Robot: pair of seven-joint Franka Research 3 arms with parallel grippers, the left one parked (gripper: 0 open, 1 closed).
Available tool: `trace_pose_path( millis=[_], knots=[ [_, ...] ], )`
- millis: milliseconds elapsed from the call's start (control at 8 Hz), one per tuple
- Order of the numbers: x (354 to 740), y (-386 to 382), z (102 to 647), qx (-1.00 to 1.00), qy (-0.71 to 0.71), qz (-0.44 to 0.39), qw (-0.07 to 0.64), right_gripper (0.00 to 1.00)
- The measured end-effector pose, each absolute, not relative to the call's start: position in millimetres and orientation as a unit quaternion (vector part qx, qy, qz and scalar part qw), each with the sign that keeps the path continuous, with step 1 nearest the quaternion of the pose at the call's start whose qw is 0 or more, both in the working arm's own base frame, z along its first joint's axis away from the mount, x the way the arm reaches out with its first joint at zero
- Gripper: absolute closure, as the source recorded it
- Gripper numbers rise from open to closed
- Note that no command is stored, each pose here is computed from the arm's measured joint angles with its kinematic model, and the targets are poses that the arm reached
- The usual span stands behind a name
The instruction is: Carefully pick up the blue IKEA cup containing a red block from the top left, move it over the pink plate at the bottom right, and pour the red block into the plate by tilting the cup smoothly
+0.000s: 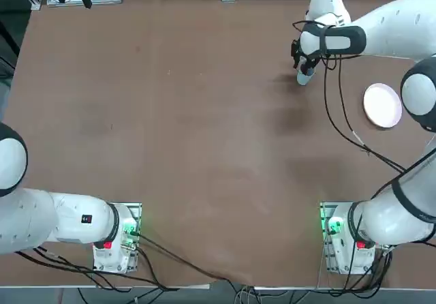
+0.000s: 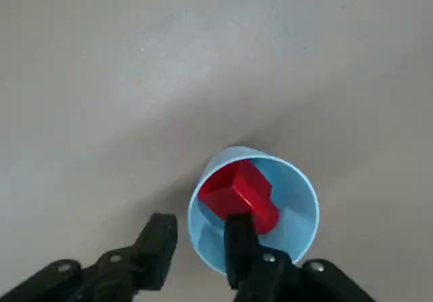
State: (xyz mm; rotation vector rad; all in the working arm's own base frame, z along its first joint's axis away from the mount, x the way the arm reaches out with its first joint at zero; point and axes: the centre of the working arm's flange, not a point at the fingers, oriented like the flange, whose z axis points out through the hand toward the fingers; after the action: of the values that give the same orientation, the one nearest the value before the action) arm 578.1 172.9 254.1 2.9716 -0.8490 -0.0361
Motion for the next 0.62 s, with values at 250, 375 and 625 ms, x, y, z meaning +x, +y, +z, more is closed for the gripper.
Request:
trace_pose_path(
  millis=[250, 375, 625],
  knots=[
    [578.2, 172.8, 254.2, 0.960, -0.279, -0.011, 0.025, 0.89],
    [578.2, 172.7, 254.2, 0.960, -0.279, -0.011, 0.025, 0.92],
    [578.7, 170.6, 257.1, 0.959, -0.281, -0.010, 0.027, 0.98]
  ],
)
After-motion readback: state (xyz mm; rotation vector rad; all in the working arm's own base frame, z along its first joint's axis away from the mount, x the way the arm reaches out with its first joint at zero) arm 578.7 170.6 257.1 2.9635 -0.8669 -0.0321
